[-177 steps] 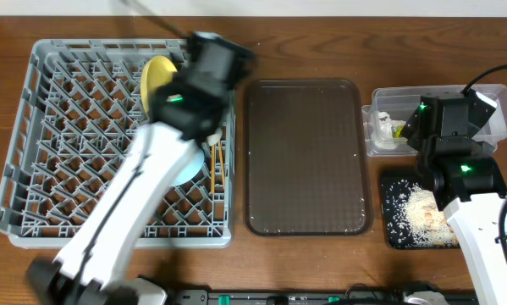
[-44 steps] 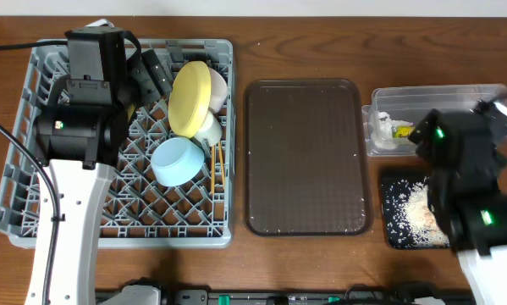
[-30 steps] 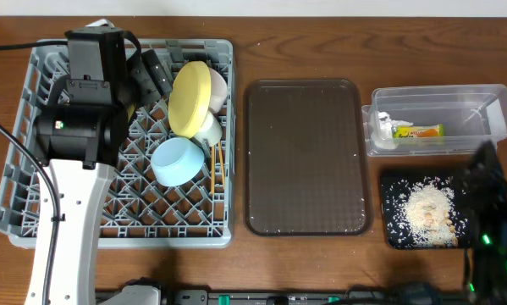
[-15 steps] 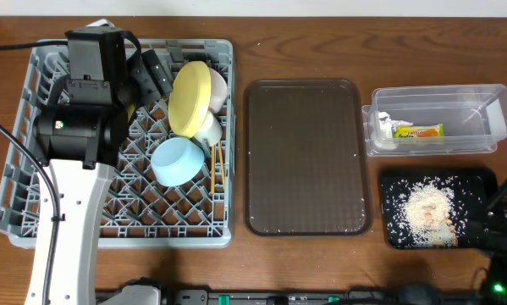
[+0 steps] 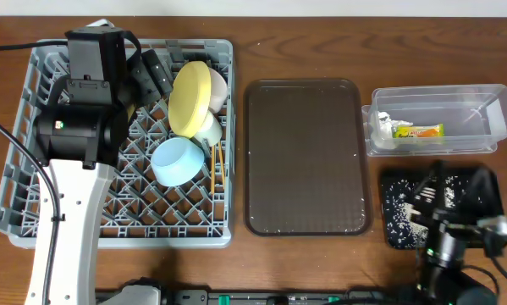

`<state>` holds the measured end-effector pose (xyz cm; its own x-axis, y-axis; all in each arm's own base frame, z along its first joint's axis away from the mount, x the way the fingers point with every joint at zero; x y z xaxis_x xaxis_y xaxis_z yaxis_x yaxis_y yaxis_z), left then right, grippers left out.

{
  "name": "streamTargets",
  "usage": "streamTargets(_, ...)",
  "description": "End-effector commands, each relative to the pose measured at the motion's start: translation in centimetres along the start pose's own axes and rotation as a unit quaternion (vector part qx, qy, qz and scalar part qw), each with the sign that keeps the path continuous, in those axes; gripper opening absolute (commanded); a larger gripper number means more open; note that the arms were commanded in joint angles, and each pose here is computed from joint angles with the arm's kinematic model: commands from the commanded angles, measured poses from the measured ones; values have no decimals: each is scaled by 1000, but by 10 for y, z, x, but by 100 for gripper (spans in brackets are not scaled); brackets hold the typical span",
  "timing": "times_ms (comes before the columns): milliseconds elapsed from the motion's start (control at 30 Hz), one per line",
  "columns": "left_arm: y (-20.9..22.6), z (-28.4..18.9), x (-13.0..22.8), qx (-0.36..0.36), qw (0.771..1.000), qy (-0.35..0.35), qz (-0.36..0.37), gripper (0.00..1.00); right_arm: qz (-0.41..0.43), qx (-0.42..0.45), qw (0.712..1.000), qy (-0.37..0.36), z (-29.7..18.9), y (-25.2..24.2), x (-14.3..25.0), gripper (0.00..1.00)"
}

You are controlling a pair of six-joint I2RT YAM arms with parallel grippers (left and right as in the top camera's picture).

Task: Sort waste into correct bins and load items into the dishwasher rack

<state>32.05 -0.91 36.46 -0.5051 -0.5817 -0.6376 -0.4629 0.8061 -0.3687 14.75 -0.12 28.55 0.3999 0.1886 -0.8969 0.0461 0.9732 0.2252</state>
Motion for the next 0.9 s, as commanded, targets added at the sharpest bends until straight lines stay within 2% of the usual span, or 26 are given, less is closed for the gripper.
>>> streamTargets(0,1,1,0,-3,1000,0,-4,93,-28,-10,999,30,-2,-2,30,99)
streamTargets(200,1,1,0,-3,1000,0,-4,93,-54,-32,995,77,-6,-5,70,99)
streamTargets(400,1,1,0,-3,1000,0,-4,93,-108,-44,985,128,-10,-7,89,99)
streamTargets(633,1,1,0,-3,1000,0,-4,93,-202,-60,953,217,-21,-13,120,99)
streamTargets(867,1,1,0,-3,1000,0,-4,93,-236,-78,943,221,-22,-12,123,99)
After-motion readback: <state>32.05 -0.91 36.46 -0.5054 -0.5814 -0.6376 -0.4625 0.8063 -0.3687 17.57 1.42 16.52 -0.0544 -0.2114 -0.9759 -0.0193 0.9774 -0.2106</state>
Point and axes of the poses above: each gripper's point midway between its finger pads, its own z axis out along the fingers, its own y axis along the line the jaws close on, x = y × z, the point moved 7 cm from there along -z, back along the fingers, and after that the axes turned 14 degrees about -z, right-handed, at the moved point
